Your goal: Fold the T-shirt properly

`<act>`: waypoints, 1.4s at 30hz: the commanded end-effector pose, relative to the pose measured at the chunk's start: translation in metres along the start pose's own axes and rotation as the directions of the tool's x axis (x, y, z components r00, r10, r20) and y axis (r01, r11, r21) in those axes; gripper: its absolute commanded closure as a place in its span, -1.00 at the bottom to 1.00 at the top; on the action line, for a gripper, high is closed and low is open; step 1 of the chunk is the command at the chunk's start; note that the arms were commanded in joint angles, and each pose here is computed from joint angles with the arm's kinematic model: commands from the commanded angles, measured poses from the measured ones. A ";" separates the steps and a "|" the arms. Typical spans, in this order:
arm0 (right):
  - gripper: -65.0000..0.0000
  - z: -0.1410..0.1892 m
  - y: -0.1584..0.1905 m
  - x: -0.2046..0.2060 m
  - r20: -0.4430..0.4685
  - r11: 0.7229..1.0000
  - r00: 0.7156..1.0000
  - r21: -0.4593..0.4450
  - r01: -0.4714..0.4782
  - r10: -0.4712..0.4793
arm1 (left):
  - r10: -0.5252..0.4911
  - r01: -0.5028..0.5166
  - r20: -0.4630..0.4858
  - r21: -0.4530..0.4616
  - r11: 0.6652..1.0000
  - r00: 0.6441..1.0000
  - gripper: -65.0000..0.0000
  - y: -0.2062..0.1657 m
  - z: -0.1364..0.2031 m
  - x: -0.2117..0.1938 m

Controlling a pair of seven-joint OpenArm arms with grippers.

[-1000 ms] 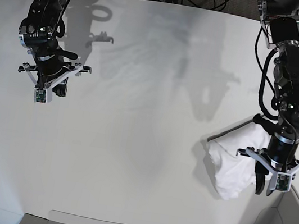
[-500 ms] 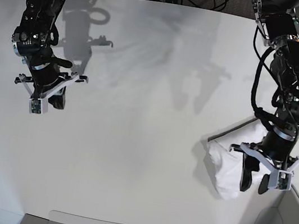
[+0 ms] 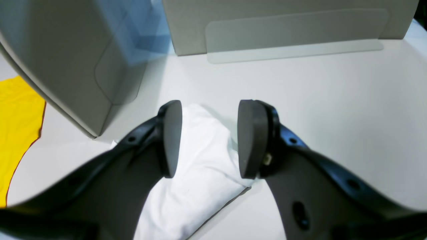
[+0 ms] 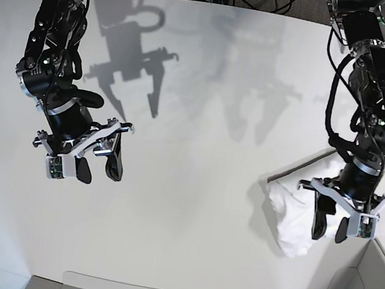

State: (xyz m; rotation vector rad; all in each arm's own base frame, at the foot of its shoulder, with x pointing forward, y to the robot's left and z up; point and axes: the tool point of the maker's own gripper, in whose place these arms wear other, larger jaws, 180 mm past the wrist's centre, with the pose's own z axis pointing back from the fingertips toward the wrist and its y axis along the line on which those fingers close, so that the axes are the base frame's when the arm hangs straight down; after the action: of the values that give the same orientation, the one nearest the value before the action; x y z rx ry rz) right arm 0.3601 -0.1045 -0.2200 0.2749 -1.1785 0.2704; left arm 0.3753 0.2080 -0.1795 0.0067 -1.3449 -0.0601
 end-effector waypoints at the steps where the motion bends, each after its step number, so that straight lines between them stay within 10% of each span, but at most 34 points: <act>1: -0.08 0.002 0.000 0.019 0.061 1.000 0.998 0.004 -0.014 0.013 | -0.010 0.010 0.076 0.003 1.000 0.997 0.19 0.001 0.001 0.022; 20: -0.08 0.000 0.006 0.017 0.053 0.997 0.996 0.043 -0.071 0.068 | -0.186 0.181 -0.015 -0.146 0.972 0.983 0.19 -0.023 -0.006 0.005; 26: -0.08 -0.001 0.006 0.017 0.053 0.997 0.996 0.045 -0.070 0.067 | -0.089 0.068 -0.110 -0.184 0.981 0.990 0.19 -0.020 -0.044 -0.029; 42: -0.08 -0.002 0.014 0.016 0.058 0.997 0.998 0.058 -0.042 0.039 | -0.003 0.083 0.328 -0.232 0.969 0.945 0.40 -0.064 -0.026 0.079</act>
State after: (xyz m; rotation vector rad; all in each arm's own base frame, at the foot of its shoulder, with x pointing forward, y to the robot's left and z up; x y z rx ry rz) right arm 0.3585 -0.0906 -0.2225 0.3077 -1.1746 0.3255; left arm 0.4153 0.1373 -0.1328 -0.1928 -1.5883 -0.2768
